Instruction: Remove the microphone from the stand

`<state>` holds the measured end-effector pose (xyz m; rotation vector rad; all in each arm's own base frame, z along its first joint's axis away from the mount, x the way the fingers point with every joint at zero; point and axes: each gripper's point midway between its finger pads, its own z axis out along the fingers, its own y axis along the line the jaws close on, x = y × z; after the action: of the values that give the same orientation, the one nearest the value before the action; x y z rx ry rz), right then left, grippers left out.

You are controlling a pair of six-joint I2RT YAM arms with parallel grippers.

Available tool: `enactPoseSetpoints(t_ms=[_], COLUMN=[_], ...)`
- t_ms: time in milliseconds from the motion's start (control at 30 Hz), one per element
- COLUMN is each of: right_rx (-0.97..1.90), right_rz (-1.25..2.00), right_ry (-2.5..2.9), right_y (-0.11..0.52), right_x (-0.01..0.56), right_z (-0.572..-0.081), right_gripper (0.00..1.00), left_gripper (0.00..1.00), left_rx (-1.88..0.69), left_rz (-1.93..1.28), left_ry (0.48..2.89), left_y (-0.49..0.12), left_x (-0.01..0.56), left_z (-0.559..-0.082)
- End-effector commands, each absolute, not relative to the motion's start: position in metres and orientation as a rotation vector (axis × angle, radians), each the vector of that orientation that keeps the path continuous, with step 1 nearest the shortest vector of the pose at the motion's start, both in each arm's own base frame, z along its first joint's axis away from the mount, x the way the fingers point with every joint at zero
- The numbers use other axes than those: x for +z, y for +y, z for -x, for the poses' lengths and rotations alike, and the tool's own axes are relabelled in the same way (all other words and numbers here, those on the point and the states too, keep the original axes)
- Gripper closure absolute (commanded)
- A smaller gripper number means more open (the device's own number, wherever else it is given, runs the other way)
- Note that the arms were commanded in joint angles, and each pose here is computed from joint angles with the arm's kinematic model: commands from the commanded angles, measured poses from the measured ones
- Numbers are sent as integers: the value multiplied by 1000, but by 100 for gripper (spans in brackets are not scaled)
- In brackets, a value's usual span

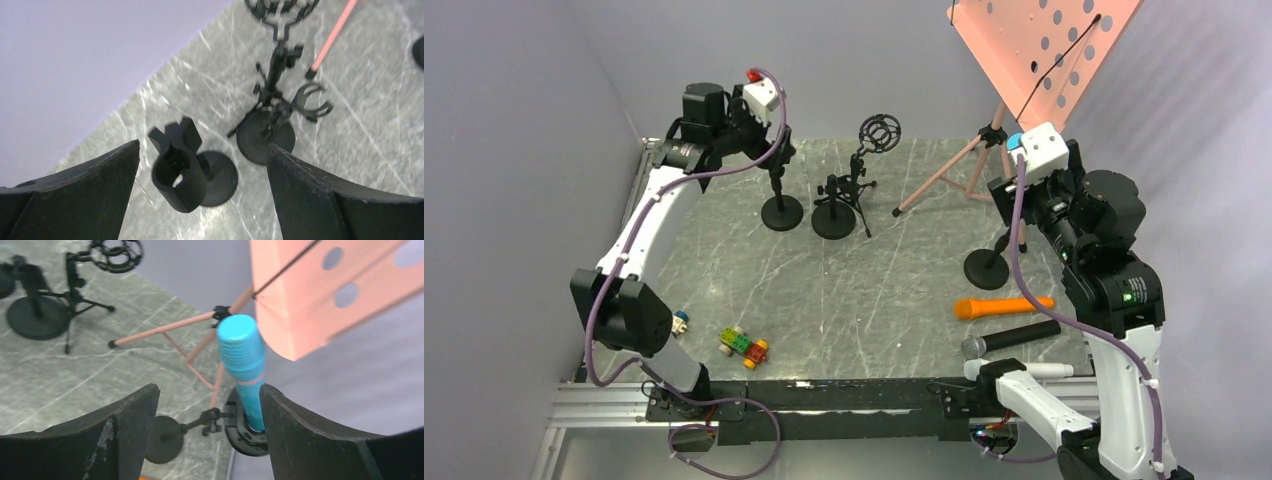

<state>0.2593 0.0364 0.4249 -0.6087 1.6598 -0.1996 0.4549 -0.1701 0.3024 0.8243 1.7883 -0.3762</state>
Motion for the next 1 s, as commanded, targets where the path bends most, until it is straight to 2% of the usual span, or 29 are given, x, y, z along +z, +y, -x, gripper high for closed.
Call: enactPoseSetpoints(t_ms=[0,267,633,733,967], right_rx=[-429,-590,-629,-651,-722], right_rz=[467,430,621,649,704], right_ry=[1722,1782,1728,1711,1556], right_y=[-7,-50,-59,-62,-58], right_x=[432,419,376,370,380], right_z=[-267,-302,-338,-342,-337], right_gripper=[22,17,19,24,42], left_gripper=[1,1,1,1,1], left_rx=[-409,-489,-533,-556,-681], left_rz=[-777,-810,-843,-860,-952], left_ry=[1553,1489,1470,1466,1414], left_y=[-182,-206,-215,-221,-254], left_x=[401,419,420,418,413], left_z=[-438,-420,-407,-403,-381])
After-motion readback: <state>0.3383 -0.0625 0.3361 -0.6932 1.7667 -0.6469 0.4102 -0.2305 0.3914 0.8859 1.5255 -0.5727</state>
